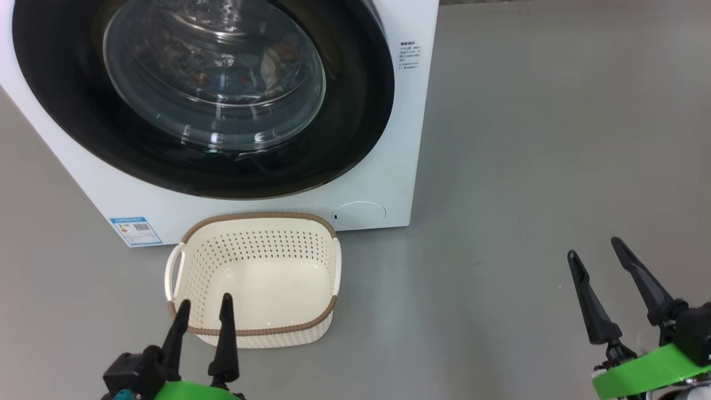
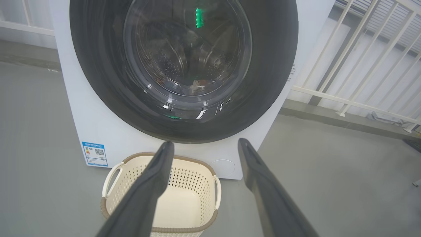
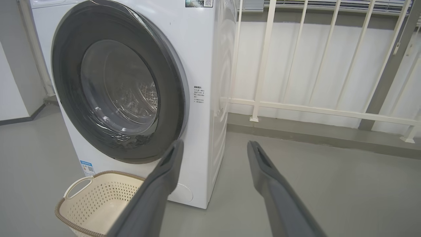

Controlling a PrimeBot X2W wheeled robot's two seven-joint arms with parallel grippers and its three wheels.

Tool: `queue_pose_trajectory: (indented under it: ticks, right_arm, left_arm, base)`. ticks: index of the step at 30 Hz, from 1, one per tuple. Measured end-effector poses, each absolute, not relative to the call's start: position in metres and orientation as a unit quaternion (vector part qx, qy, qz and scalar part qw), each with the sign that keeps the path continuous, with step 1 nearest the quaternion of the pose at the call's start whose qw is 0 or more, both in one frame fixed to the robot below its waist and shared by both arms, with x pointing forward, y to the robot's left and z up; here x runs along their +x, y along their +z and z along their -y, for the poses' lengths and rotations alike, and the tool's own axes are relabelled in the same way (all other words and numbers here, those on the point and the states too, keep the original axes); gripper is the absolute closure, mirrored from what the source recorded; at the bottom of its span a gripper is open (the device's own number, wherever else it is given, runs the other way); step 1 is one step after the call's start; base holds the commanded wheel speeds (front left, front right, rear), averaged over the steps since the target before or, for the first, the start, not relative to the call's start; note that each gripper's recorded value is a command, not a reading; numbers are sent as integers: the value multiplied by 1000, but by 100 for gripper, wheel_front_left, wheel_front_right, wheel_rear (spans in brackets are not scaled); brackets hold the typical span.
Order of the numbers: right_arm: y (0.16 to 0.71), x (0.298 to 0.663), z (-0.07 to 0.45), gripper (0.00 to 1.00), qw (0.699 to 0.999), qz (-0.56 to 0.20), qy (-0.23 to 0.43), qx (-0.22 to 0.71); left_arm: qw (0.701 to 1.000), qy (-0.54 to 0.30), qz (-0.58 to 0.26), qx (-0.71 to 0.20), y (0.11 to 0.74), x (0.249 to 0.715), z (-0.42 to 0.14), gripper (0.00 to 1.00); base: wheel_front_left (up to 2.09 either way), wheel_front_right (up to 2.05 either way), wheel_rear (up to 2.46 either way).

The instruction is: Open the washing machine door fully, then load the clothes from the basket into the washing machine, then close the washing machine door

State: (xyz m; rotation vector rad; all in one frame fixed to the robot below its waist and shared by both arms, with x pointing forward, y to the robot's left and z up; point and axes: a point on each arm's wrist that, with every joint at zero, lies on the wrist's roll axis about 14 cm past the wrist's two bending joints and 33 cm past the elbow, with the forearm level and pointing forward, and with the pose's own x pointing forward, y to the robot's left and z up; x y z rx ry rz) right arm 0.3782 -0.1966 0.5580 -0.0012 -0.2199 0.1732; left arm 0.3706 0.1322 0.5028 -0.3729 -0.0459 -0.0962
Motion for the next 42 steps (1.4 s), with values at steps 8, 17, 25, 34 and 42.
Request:
queue_pose_trajectory:
  ticks: [8,17,25,34,42]
  right_arm:
    - [541,366,209,0,995,86,59,-7]
    - [527,359,215,0,997,65,41,-6]
    - [520,356,214,0,998,55,38,-2]
    - [520,359,211,0,998,55,42,-2]
    - [516,360,208,0,998,48,46,-3]
  left_arm:
    - [984,-40,20,-173,500,365,-138,0]
    - [988,-28,17,-150,496,359,-147,0]
    - [990,-20,17,-138,494,354,-155,0]
    - [991,-8,19,-134,494,350,-165,0]
    - [992,0,16,-126,491,348,-170,0]
  base:
    - [0,0,0]
    - [0,0,0]
    - [0,0,0]
    - [0,0,0]
    - [0,0,0]
